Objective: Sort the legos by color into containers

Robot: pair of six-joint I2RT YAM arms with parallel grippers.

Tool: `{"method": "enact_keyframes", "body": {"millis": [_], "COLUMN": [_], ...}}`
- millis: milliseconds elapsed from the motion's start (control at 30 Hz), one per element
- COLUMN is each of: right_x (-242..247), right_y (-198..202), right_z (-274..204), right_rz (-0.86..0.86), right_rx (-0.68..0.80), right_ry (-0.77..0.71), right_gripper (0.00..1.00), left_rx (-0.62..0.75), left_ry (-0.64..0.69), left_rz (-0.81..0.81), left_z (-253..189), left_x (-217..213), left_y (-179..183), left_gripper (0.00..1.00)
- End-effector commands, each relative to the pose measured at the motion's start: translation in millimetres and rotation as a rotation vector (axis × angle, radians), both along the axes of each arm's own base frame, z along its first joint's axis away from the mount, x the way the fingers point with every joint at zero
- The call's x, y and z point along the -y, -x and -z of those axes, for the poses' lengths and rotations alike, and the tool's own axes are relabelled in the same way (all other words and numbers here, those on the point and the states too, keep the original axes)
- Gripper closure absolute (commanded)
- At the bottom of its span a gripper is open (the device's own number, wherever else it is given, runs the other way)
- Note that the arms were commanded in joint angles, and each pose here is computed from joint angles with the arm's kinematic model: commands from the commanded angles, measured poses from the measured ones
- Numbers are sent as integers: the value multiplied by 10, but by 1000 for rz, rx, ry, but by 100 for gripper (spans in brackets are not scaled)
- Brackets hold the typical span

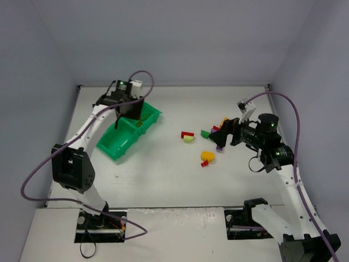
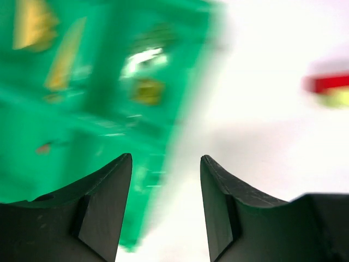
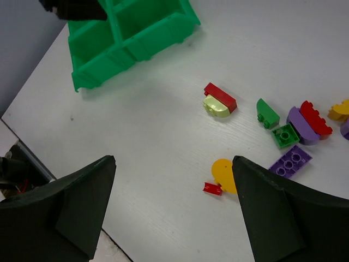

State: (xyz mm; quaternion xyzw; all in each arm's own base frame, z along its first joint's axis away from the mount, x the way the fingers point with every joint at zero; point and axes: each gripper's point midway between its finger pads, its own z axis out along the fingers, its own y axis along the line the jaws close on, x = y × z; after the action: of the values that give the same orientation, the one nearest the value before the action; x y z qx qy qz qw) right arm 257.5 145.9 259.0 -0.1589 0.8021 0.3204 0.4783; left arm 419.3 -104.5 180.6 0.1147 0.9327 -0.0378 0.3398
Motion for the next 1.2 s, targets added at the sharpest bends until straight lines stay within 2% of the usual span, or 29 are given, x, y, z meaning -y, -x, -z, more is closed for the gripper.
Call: {"method": "enact_keyframes", "body": {"millis": [0, 167, 267, 500, 667, 833, 1067, 1167], "right_x": [112, 264, 279, 293, 301, 328, 368, 376], "right_y": [-213, -292, -297, -244, -219, -184, -137, -137], "right_z": [-133, -56, -80, -126, -174, -185, -198, -191], "right_rz": [105, 208, 217, 213, 214, 223, 238, 243], "right_rx": [46, 17, 20, 33, 45, 53, 61, 60], "right_ry": [10, 36, 34, 40, 40, 48, 58, 61], "right_gripper": [17, 19, 18, 18, 17, 17, 17, 17], "left_rx": [45, 18, -16, -89, -107, -77, -92, -115], "left_ry": [140, 204, 183, 149, 109, 102, 84, 84], "left_rz": [144, 419, 542, 709, 743, 720, 717, 712], "left_z": [-270, -101, 122, 663, 1012, 1107, 1268, 1339], "left_x": [816, 2010, 2486, 3184, 3399, 3552, 3591, 3564], "left_y": [314, 948, 1233, 1635, 1699, 1619, 1593, 1650], "left_gripper": [53, 53, 52, 52, 52, 52, 52, 55]}}
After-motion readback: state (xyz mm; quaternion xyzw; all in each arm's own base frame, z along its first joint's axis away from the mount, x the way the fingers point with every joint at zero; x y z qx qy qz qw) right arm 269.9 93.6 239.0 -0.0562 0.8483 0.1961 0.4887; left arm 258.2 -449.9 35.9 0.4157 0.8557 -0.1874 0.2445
